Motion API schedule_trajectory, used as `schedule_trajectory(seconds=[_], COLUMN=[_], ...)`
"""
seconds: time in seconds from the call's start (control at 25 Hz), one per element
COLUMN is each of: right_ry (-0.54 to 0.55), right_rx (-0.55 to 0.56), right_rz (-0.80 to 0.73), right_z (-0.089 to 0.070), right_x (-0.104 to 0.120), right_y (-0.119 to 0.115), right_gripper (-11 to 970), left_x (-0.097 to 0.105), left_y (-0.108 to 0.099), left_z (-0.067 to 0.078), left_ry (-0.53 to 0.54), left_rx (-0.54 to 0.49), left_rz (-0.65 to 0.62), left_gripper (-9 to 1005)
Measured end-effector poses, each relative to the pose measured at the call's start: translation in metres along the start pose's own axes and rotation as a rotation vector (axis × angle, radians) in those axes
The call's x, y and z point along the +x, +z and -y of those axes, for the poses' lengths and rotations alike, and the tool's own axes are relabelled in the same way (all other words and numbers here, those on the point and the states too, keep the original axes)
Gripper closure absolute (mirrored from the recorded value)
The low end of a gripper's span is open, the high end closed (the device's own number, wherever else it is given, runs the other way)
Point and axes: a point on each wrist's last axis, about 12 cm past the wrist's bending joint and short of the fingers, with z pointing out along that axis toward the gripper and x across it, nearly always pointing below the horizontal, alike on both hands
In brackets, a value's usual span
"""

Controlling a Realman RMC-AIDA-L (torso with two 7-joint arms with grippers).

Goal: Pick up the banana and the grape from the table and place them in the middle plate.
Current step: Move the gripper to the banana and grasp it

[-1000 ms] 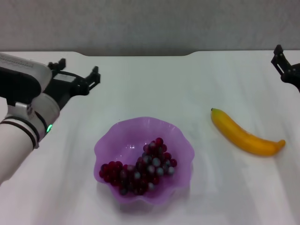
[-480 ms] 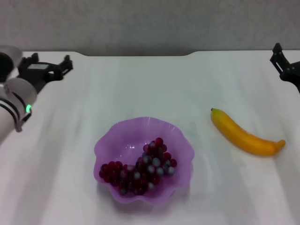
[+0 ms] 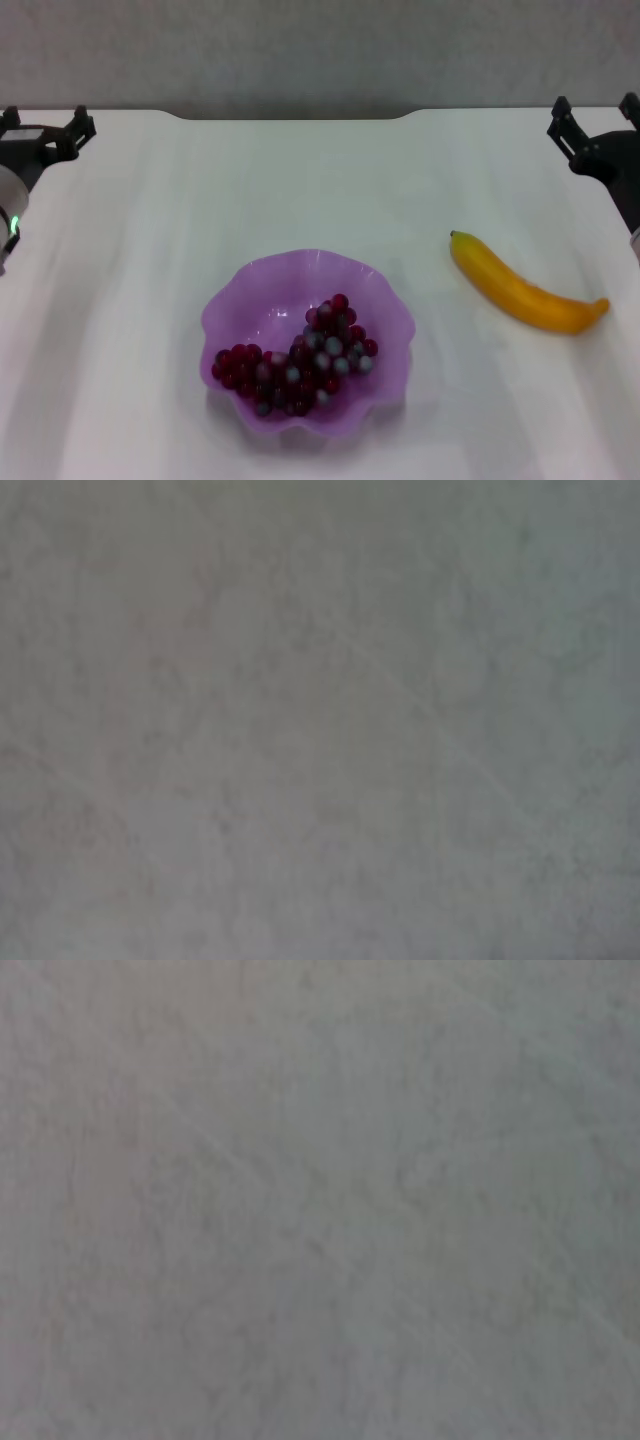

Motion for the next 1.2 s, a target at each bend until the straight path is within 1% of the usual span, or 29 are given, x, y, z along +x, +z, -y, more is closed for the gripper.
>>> schedule_trajectory(seconds=[0.12, 0.28, 0.4, 0.44, 0.64, 0.8, 0.92, 1.08, 1.2], right_ry=[0.009, 0.028, 0.026, 0.026, 0.061, 0.082, 0.053, 0.001, 0.011], right_rx=[-0.007, -0.006, -0.029, -0.029, -0.026, -0.061, -0.058, -0.053, -0.067], right_rz=[-0.036, -0.141, -0.211, -0.211, -0.324, -0.378, -0.39, -0.45, -0.517], right_z=[-0.003, -0.006, -0.014, -0.014, -0.02, -0.034, -0.033, -0.024, -0.019], right_x=[0.003, 0.009, 0.01, 0.01, 0.012, 0.008, 0.005, -0.001, -0.003], right_y=[0.001, 0.01, 0.022, 0.022, 0.033, 0.037, 0.034, 0.03, 0.028], right_gripper=[136, 137, 138, 138, 139, 140, 140, 141, 142], left_x=[0.006, 0.009, 0.009, 0.01, 0.012, 0.017, 0.018, 0.018, 0.018], left_y=[-0.005, -0.007, -0.007, -0.007, -0.009, -0.013, -0.014, -0.014, -0.015], left_z=[0.004, 0.004, 0.001, 0.0, -0.003, -0.008, -0.009, -0.004, -0.002], left_ry=[0.021, 0.006, -0.012, -0.019, -0.045, -0.041, -0.026, -0.002, 0.002], left_rx=[-0.012, -0.01, -0.011, -0.013, -0.028, -0.038, -0.039, -0.028, -0.026], left_rz=[0.023, 0.016, 0.013, 0.012, 0.01, 0.0, 0.0, 0.006, 0.008], left_gripper=[102, 102, 103, 103, 103, 103, 103, 103, 103])
